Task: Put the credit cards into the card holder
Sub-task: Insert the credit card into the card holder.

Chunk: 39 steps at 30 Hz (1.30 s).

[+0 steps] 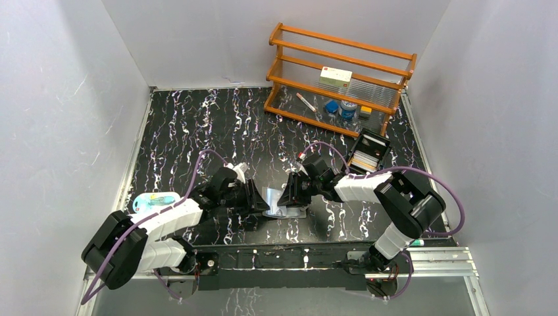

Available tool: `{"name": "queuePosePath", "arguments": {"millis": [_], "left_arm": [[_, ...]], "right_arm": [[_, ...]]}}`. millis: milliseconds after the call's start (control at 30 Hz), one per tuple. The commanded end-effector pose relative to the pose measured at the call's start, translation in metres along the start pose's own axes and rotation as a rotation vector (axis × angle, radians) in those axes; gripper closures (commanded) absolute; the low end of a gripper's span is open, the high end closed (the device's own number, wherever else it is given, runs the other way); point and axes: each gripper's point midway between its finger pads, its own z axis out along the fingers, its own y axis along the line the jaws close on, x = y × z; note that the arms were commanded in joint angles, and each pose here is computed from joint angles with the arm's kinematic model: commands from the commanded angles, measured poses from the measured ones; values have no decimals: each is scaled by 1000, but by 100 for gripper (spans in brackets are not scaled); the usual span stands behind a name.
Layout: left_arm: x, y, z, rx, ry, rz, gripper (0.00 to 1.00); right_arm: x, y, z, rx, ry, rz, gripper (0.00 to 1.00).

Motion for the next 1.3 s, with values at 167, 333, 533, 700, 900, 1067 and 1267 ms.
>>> {"name": "queuePosePath", "arguments": {"millis": [167,333,533,700,900,1067,1267], "left_arm": [[-13,-7,11,7,-15,47,78],[-9,-9,13,19,8,41,99],[-4,-12,8,41,20,25,100],[0,-14,6,58,33,28,100],[1,-15,3,62,35,32,100],[4,-10,3,40,48,25,100],[6,-7,3,35,51,24,100]], "right_arm": [[-9,11,-7,-49,-69,-44,53],[-13,10,-15,-37,-119,-37,46],[-14,7,-20,-26,-150,-9,49],[-16,13,-21,-46,-162,-11,56],[-15,9,-14,-15,-145,13,54],[-15,6,-13,22,-166,19,50],[-11,3,-6,38,-154,26,48]]}}
